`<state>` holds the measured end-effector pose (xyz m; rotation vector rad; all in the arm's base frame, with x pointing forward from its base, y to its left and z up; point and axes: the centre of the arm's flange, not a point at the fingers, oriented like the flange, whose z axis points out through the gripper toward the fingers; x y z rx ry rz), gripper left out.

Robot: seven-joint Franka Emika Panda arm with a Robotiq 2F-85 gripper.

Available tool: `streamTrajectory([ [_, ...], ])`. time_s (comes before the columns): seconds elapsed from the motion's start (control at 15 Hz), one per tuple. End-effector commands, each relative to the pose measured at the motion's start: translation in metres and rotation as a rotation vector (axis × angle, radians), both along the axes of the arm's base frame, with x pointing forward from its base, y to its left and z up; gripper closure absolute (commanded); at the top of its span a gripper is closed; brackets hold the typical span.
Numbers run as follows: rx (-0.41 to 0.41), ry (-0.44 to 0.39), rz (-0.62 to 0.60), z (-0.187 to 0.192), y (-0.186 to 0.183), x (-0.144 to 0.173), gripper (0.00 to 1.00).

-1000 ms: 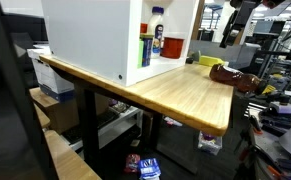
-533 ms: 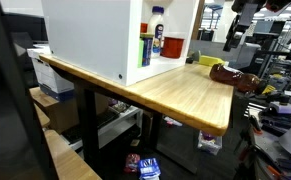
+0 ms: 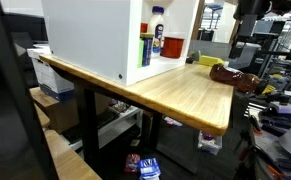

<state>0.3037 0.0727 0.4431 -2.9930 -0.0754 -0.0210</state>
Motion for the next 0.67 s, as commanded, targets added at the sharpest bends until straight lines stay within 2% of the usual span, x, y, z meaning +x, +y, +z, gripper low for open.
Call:
streamTrajectory([
  [0.0, 0.001, 0.061, -0.022, -0.007, 0.005, -0.004, 0.0],
  [0.4, 0.02, 0.146, 0.01, -0.014, 0.012, -0.004, 0.0],
  [0.6, 0.029, 0.161, 0.005, -0.018, 0.016, 0.0, 0.0],
])
